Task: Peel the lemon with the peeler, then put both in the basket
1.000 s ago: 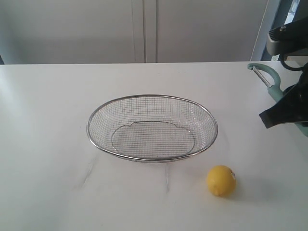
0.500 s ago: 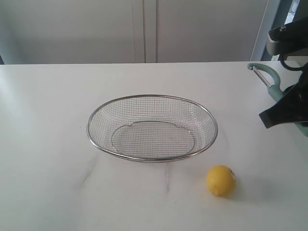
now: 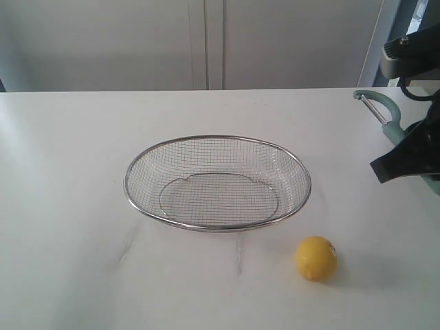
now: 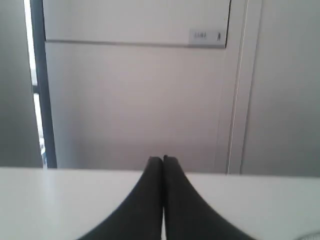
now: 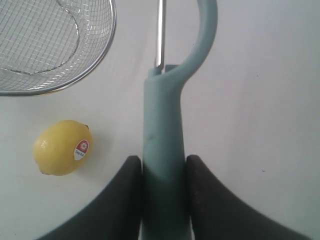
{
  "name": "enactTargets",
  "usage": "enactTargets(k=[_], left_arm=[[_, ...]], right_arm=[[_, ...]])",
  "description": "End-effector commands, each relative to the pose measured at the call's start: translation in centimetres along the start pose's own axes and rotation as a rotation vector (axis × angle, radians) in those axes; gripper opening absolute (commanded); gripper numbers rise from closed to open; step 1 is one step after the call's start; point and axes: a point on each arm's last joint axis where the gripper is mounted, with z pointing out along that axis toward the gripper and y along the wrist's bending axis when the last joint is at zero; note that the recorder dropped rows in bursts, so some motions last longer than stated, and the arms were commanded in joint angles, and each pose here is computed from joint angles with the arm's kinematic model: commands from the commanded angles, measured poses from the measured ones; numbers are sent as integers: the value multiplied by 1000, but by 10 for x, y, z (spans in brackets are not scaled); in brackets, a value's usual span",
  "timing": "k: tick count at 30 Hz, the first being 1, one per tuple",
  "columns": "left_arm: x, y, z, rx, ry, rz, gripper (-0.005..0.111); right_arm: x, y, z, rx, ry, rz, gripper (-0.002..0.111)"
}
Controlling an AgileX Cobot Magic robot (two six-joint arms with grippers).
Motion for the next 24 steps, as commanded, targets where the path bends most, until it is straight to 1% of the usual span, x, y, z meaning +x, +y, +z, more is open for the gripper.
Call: enactTargets(k=[1,2,5,7,9,10,12,13,15,16,19,21,24], left_arm=[[5,0,18,-11,264,7,0],[4,0,22,-17,320,-10,0],[1,-2,32,-17,461,-10,0],[-1,-6,37,9,545,1,0],[-1,-13,40,58,625,46,0],[2,-18,42,95,679,71,0],[5,-27,45,161,740,109,0],[8,-35,46,222,782,134,0],[13,-48,47,313,830,163,0],[15,-57,48,380,843,190,0],[20,-80,47,519,842,212,0],[25,-95,46,598,839,247,0],[31,-116,46,688,863,283,0]], right_arm=[[1,-1,-1,2,-12,8,0],[1,-1,-1,2,-12,8,0],[1,-1,-1,2,-12,8,0],[1,-1,-1,2,-12,8,0],[1,-1,-1,2,-12,8,0],[1,-1,-1,2,-12,8,0],[1,-1,-1,2,-12,8,0],[1,-1,-1,2,-12,8,0],[1,-1,-1,2,-12,8,0],[1,-1,-1,2,-12,8,0],[1,-1,-1,2,-12,8,0],[1,-1,-1,1,-13,8,0],[1,-1,-1,1,-13,8,0]])
